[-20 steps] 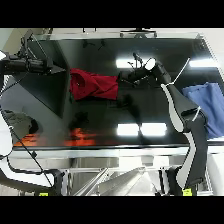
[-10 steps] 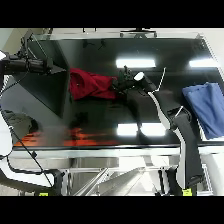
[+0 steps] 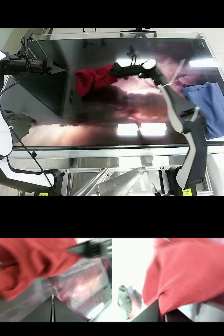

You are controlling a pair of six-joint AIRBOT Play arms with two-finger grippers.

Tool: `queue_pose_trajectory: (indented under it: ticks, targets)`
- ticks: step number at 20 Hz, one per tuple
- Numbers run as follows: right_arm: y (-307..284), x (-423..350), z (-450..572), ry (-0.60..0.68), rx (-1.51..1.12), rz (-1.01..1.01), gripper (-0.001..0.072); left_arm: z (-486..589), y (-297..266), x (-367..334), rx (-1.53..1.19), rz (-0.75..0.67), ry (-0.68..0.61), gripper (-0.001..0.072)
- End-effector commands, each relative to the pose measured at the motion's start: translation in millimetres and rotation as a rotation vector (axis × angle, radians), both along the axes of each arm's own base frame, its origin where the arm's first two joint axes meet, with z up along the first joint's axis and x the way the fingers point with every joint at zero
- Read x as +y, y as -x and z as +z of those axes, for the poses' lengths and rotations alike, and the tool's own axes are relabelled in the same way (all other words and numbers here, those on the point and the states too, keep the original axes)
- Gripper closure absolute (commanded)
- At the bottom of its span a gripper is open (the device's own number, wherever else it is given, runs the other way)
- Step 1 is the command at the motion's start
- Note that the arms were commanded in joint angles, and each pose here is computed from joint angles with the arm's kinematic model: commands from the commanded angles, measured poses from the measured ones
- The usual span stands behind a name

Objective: Fold the shirts.

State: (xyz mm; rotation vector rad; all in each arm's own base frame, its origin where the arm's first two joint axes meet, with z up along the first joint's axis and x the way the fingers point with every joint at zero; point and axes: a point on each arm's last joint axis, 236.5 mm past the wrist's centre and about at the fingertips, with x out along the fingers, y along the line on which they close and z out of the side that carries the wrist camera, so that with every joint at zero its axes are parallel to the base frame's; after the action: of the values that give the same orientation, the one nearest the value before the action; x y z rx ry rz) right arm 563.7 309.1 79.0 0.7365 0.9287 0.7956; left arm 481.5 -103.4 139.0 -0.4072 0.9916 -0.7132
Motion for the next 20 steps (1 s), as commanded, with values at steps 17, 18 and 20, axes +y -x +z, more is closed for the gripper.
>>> queue_pose_trajectory:
  ticks: [17,18,20]
  targets:
    - [108.7,-467.7,189.3,0.443,-0.108,-0.726,0.0694,-3.4,23.0,-42.2,0.129,-0.046,0.034,0.07]
    - [95.2,-481.8,186.1,0.439,-0.148,-0.746,0.0694,-2.5,20.5,-47.3,0.117,-0.045,0.034,0.0701]
    - [61.7,-494.8,198.8,0.362,-0.28,-0.787,0.0694,0.1,12.5,-54.0,0.085,-0.028,0.038,0.07]
